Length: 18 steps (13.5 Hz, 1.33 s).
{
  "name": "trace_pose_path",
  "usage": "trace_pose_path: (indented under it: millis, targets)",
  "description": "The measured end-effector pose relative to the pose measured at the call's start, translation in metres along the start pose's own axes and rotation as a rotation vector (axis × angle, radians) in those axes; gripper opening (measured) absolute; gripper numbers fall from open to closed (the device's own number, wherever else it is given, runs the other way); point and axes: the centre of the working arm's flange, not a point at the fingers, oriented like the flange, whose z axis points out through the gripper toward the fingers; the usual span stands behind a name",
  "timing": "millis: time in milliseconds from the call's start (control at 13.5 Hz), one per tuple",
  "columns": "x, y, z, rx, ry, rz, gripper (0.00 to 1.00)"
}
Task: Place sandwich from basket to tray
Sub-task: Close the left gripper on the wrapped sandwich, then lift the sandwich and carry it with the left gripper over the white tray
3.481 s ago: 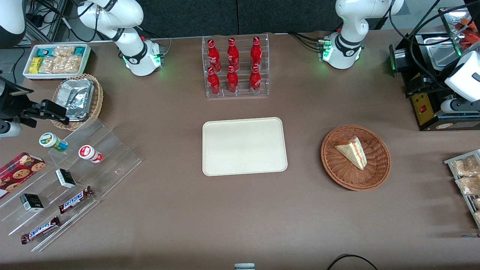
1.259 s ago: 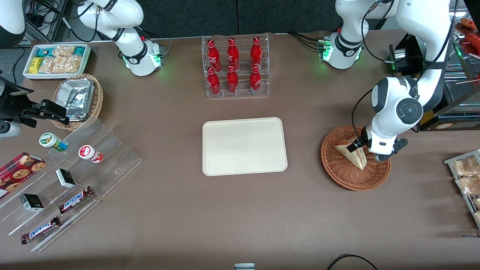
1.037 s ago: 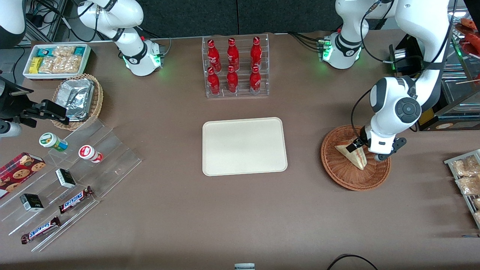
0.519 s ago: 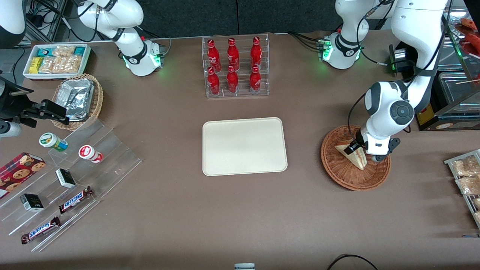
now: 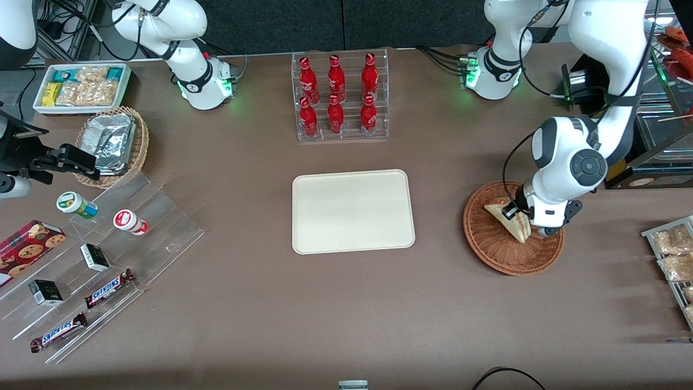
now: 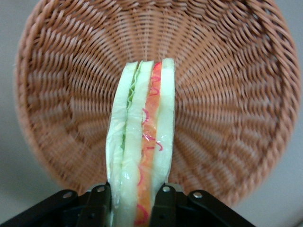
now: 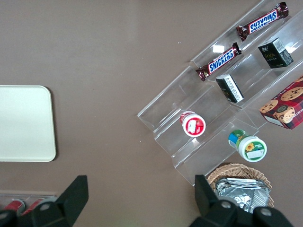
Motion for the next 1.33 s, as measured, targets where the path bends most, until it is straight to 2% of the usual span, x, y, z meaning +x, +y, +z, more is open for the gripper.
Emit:
trace_pose_path:
  millis: [148,370,593,667,889,1037,1185,1333]
  targets:
    - [-0.013,0.023,-0.049,0.015,-0.018,0.045,0.28]
    - [-0.048,0.066,-0.106,-0.002,-0.005,0.138,0.17]
    - [-0.107,0.127,-0.123,-0.027,0.004,0.269,0.17]
    - [-0.131,0.151,-0.119,-0.024,0.006,0.319,0.17]
    - [-0.201,0.214,-0.079,0.036,0.023,0.455,0.17]
    - [-0.237,0.250,-0.042,0.073,0.027,0.481,0.17]
    - [-0.264,0.282,-0.003,0.113,0.057,0.493,0.17]
    - [-0.283,0.302,0.029,0.133,0.056,0.511,0.17]
